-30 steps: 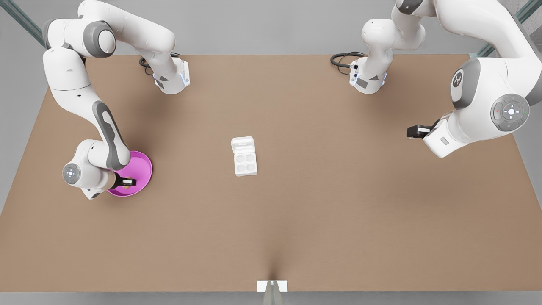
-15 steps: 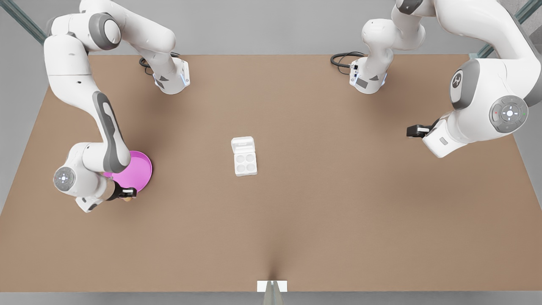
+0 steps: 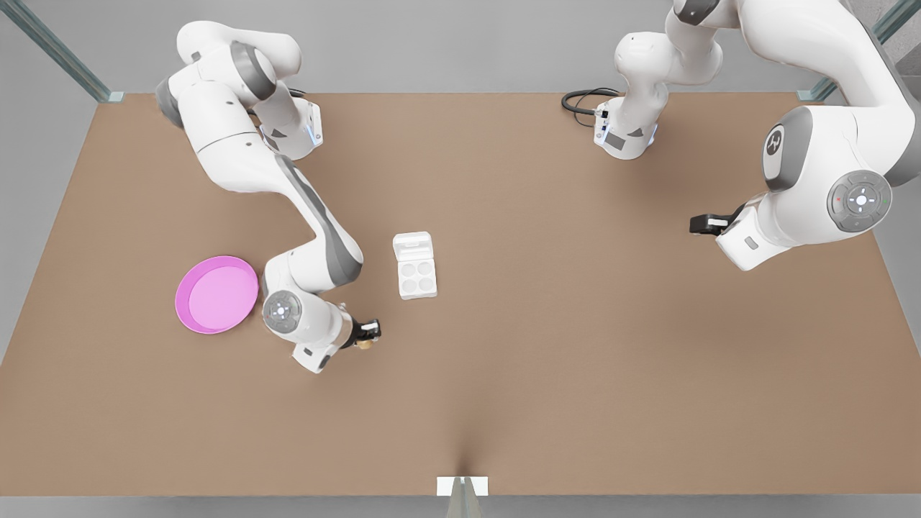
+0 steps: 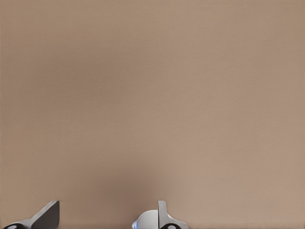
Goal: Pack egg into the box and close the box lid
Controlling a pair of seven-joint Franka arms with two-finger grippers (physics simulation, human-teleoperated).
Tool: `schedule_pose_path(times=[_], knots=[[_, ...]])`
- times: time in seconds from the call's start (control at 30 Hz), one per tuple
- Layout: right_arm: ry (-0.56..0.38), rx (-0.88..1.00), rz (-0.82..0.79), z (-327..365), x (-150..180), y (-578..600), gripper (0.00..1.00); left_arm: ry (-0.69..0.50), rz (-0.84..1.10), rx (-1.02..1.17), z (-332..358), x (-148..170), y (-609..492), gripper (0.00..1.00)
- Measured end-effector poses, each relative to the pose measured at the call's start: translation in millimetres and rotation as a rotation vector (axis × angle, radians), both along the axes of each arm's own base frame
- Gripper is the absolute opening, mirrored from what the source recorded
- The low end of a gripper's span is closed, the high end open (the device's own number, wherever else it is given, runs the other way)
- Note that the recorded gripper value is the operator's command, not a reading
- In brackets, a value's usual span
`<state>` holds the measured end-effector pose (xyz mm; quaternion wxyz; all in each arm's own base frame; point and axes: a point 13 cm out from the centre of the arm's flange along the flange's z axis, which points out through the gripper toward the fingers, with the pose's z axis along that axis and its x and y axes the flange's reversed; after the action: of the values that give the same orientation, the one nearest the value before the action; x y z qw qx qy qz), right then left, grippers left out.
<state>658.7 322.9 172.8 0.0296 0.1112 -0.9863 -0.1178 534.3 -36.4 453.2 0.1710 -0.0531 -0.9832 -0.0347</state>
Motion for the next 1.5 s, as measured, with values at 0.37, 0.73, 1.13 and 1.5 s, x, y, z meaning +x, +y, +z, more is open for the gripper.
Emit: schedule_pose_path(times=[0.37,0.73,1.13,1.5], knots=[[0.095,-0.067,-0.173,-52.4,-135.7,67.0,0.39,0.006,0.0,0.001,-1.1,-1.6,0.1,1.0],[0.093,-0.047,-0.344,-61.5,-177.3,100.4,0.4,0.013,-0.001,0.001,-1.5,-3.2,-0.5,1.0],[-0.27,-0.05,-0.792,240.7,71.9,-209.4,1.0,0.068,-0.011,0.012,-23.4,-3.3,-8.8,0.94],[0.007,-0.295,-0.598,265.1,-22.7,-340.3,1.0,0.239,-0.324,-0.039,-178.9,-198.7,-445.5,0.21]])
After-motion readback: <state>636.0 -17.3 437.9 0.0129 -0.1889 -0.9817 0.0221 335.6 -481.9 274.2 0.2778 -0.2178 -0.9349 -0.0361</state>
